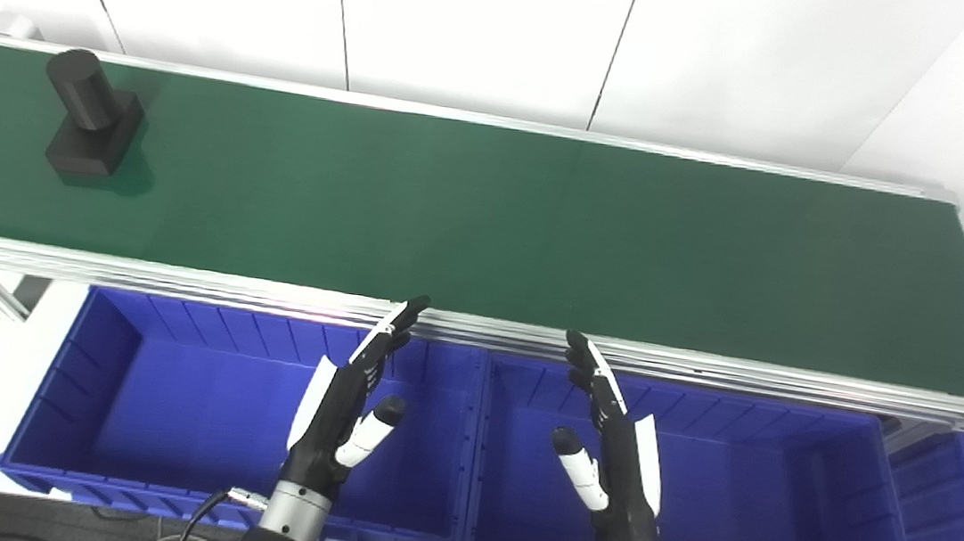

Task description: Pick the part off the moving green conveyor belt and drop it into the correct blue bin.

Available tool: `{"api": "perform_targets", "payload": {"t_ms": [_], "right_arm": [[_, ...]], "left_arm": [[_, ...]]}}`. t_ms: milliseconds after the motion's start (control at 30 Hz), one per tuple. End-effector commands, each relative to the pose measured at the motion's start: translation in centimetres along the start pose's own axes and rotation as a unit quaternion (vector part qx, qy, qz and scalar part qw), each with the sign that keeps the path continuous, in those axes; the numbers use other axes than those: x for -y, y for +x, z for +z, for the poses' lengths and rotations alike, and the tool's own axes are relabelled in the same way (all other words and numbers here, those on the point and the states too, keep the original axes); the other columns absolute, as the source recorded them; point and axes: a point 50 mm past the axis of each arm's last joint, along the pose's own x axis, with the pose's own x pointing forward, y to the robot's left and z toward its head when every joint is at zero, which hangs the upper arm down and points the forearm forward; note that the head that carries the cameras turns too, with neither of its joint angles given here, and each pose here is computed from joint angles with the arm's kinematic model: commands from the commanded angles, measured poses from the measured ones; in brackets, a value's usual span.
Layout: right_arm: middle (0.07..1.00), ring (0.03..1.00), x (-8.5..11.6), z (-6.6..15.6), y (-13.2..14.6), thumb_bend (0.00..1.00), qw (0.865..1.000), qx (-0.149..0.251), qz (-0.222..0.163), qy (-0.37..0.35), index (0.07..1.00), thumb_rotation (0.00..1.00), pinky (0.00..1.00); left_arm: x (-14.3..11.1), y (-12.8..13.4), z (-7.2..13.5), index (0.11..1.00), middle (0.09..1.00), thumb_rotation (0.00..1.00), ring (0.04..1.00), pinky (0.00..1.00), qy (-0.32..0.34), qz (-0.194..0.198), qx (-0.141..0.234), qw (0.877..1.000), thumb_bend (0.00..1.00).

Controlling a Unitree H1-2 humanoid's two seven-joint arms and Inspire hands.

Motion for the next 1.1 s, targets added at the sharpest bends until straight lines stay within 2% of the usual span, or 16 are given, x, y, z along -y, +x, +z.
{"api": "perform_targets", "payload": {"t_ms": [0,400,1067], "right_arm": [[0.923,0.922,0.01,1.08,0.83,0.77,0.999,0.035,-0.007,0.012,0.904,0.96,0.89],[0.929,0.923,-0.07,0.93,0.89,0.76,0.999,0.029,-0.003,0.020,0.908,0.95,0.89],[0.951,0.947,-0.32,0.88,0.86,0.76,0.999,0.029,0.004,0.020,0.927,0.95,0.92]], "left_arm": [[-0.10,0.42,1.07,0.926,0.966,1.00,0.964,0.95,-0.001,0.007,0.037,0.999,0.80],[-0.26,0.40,0.94,0.956,0.983,1.00,0.976,0.97,0.007,0.014,0.038,0.999,0.79],[-0.30,0.31,0.73,0.931,0.967,0.98,0.959,0.94,0.010,0.005,0.036,0.999,0.82]]}}
